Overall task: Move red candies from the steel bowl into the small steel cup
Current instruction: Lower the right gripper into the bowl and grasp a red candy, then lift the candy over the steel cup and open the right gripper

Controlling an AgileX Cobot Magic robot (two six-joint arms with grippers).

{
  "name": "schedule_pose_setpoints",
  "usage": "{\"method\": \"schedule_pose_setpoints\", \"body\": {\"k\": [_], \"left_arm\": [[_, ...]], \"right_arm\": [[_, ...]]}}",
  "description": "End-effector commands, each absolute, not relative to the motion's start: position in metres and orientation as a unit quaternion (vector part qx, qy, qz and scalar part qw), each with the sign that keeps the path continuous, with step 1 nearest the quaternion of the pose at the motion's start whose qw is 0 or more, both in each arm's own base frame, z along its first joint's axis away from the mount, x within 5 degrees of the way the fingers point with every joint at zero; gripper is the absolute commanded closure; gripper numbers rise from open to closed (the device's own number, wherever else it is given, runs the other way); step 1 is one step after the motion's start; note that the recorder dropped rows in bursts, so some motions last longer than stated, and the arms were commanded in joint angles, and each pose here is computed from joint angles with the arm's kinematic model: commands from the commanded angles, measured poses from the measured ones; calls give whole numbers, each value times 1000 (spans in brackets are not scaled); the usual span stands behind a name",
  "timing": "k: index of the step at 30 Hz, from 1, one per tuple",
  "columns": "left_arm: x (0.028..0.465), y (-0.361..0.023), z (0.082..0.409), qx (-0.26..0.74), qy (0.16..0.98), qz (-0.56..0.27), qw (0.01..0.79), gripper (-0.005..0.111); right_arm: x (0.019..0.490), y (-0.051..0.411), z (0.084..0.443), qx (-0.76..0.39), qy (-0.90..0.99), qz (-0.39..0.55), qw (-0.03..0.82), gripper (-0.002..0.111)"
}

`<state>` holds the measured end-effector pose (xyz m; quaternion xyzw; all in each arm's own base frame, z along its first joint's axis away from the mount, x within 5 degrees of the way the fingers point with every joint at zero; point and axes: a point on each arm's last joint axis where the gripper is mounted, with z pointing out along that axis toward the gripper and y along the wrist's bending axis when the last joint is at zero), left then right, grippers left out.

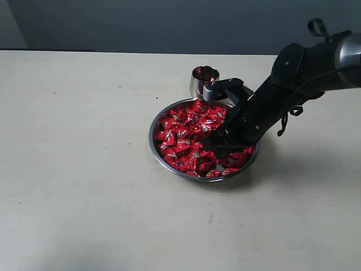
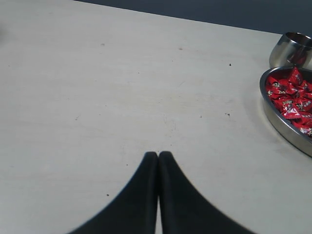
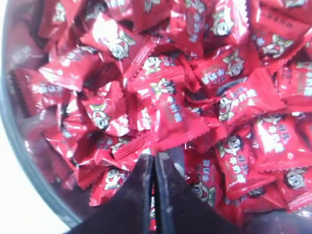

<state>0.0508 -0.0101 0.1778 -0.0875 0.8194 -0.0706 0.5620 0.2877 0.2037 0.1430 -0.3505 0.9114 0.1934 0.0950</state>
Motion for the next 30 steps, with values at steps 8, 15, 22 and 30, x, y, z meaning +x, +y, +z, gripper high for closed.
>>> {"method": "schedule_pose_setpoints", "body": {"k": [8, 15, 22, 30], "left_arm": [[51, -10, 178, -90, 817, -69, 566, 106], [51, -10, 178, -90, 817, -69, 566, 106], [51, -10, 178, -90, 817, -69, 566, 106], [51, -10, 178, -90, 817, -69, 566, 106]], "right_arm": [[292, 182, 217, -330, 902, 172, 219, 108], [346, 180, 222, -294, 903, 168, 264, 108], [413, 205, 209, -295, 894, 172, 290, 108], [455, 229, 183, -308, 891, 199, 267, 102]]}}
